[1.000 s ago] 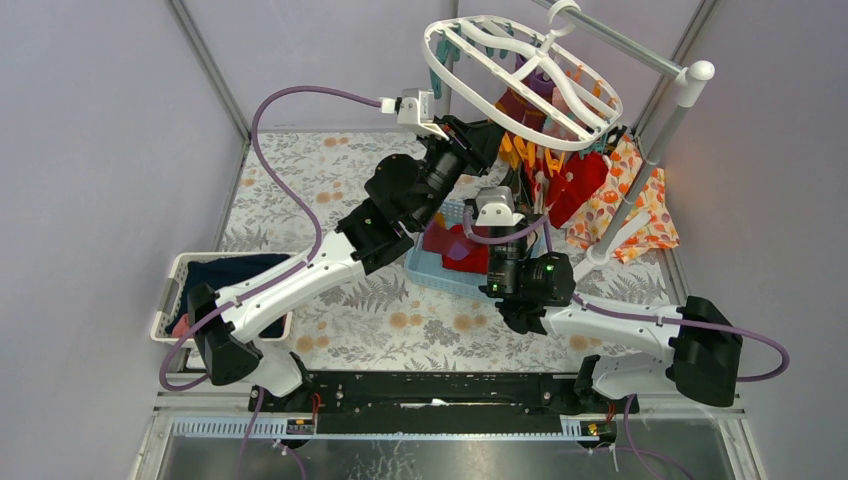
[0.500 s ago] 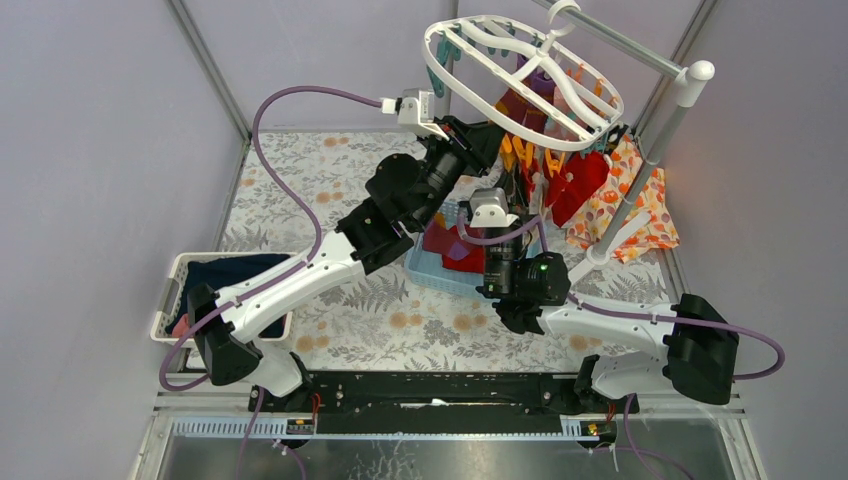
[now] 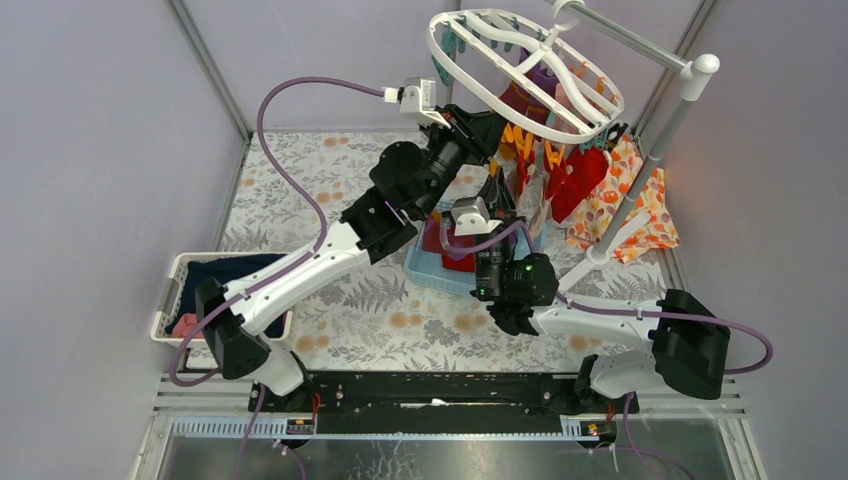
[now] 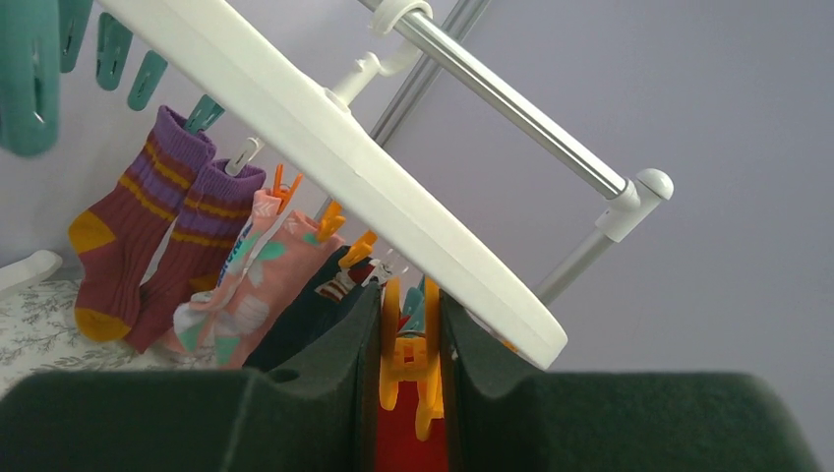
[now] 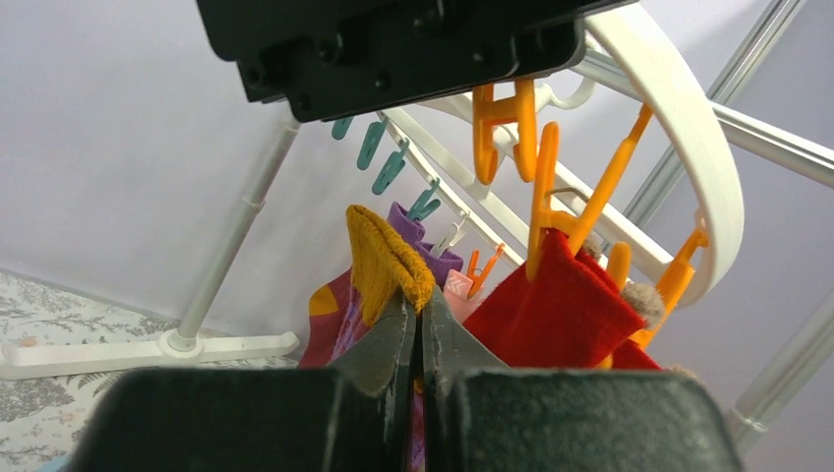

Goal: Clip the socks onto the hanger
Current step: Clamp the sock onto the hanger.

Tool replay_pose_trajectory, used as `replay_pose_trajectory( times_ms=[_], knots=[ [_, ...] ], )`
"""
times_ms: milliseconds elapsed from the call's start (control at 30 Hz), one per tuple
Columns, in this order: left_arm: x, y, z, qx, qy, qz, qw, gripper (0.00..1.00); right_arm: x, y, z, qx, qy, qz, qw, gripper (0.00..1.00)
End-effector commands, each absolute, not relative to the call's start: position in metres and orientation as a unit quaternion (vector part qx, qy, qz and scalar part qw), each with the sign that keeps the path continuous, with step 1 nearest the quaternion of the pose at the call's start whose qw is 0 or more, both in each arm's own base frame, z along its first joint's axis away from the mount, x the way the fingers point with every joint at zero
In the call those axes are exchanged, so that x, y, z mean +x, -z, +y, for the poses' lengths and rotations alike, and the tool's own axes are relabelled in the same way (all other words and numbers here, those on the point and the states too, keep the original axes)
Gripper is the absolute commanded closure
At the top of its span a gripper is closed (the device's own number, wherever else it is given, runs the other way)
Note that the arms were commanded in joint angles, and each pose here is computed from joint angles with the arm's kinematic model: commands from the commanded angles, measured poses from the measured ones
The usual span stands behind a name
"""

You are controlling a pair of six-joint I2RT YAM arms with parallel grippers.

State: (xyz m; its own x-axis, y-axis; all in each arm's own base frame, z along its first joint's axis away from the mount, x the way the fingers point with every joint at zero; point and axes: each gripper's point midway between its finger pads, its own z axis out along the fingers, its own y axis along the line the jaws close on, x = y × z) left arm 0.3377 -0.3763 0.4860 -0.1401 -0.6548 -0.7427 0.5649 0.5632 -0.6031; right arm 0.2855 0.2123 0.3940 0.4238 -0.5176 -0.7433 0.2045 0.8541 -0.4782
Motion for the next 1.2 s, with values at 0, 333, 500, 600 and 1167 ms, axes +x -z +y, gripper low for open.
replay_pose_trajectory(
  times_ms=[0,333,500,600,1167],
  knots=[
    [0.343,-0.479,-0.37,-0.06,0.468,0.596,0.65,1.0,0.267,-0.433,0.179,-0.063,0.188,0.459,0.866,1.0],
    [0.347,-0.507,-0.382,-0.079,0.479,0.595,0.64,1.0,0.254,-0.483,0.158,-0.036,0.214,0.425,0.879,1.0],
    [0.342,-0.512,-0.381,-0.079,0.494,0.591,0.633,1.0,0.256,-0.49,0.15,-0.018,0.218,0.429,0.876,1.0],
    [0.339,-0.515,-0.375,-0.082,0.494,0.587,0.636,1.0,0.261,-0.489,0.155,-0.015,0.221,0.438,0.871,1.0],
    [0.35,-0.507,-0.365,-0.116,0.48,0.598,0.631,1.0,0.272,-0.463,0.139,-0.006,0.262,0.496,0.828,1.0]
  ],
)
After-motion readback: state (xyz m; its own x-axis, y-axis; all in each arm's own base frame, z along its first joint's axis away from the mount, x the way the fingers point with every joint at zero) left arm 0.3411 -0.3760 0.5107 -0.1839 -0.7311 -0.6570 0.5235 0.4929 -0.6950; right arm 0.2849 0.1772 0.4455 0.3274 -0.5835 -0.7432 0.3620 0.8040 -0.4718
